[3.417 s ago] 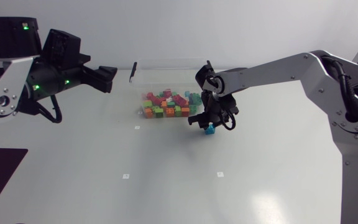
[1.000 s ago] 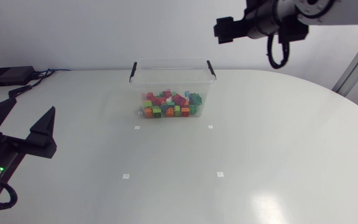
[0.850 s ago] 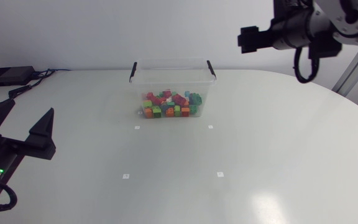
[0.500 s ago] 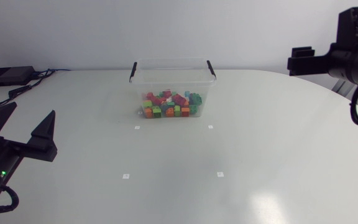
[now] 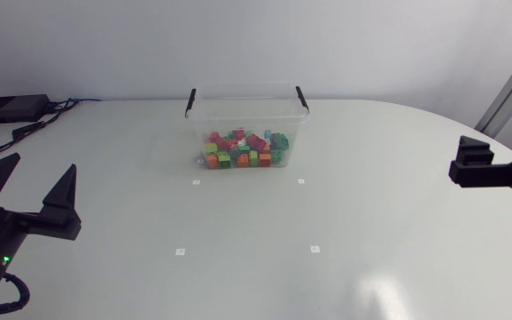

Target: Place the duplo bricks in the container

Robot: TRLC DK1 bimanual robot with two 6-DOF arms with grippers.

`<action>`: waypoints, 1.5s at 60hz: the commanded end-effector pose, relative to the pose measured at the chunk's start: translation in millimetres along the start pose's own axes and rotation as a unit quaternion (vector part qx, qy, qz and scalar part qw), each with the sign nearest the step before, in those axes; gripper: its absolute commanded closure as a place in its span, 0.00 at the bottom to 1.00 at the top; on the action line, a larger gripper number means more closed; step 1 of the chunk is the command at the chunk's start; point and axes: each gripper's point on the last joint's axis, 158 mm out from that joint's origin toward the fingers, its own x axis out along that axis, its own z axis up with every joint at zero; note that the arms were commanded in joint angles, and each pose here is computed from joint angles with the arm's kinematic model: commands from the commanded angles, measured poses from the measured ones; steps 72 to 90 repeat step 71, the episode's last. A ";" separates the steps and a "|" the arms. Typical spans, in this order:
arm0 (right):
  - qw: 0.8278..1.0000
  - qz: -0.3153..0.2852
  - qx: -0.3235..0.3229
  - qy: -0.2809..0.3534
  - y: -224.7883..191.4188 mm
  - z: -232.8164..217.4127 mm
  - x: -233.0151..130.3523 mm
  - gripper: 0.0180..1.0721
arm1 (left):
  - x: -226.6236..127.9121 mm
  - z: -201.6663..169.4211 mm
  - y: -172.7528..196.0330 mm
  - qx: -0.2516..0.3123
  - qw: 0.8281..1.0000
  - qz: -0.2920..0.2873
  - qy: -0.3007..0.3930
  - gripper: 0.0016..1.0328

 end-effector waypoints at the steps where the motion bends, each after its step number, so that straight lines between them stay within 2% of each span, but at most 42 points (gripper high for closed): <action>1: 1.000 -0.010 -0.011 -0.010 -5.4 -12.1 -6.2 0.05 | -2.3 -14.2 -1.8 0.001 1.000 0.001 0.012 0.04; 30: 0.995 0.059 0.057 -0.061 23.1 -52.9 -21.1 0.05 | -14.7 -37.9 -12.3 -0.082 0.996 -0.006 0.042 0.04; 54: 0.982 0.120 0.106 -0.098 51.1 -86.3 -25.0 0.05 | -23.9 -58.8 -21.0 -0.149 0.987 -0.008 0.068 0.04; 90: 0.982 0.121 0.106 -0.098 51.5 -86.8 -25.0 0.05 | -24.1 -59.2 -21.2 -0.150 0.986 -0.008 0.068 0.04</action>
